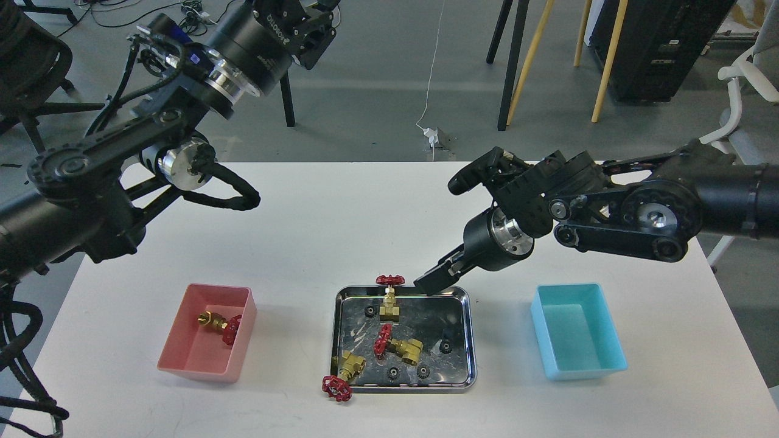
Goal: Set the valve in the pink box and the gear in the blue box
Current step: 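Raise the left arm and move the right gripper over the tray, then lower the right gripper and grasp a small dark gear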
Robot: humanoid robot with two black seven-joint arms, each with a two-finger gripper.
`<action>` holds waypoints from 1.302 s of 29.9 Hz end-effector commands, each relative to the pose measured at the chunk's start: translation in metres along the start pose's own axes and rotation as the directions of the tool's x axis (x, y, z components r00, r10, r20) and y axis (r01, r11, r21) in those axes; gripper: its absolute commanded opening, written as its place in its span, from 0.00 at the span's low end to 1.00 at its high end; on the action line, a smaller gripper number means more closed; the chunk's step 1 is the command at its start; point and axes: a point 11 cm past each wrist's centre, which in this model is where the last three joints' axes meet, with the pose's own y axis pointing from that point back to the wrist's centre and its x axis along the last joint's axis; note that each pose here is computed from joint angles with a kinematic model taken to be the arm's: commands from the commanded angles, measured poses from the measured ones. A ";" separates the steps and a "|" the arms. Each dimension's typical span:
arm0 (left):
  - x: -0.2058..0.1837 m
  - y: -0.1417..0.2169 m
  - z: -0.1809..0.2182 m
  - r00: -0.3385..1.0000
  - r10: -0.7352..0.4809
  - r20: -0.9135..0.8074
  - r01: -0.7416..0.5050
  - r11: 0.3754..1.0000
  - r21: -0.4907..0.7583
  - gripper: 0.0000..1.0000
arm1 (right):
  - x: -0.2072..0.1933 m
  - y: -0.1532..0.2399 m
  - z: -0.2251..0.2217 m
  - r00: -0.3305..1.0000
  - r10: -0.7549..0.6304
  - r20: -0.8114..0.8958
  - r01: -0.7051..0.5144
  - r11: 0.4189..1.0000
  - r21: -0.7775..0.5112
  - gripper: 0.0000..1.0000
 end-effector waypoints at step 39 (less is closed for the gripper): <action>-0.008 0.009 -0.027 0.999 0.035 -0.041 -0.034 0.999 0.038 0.81 | -0.058 -0.063 -0.024 0.939 -0.261 -0.224 0.248 0.965 -0.082 0.53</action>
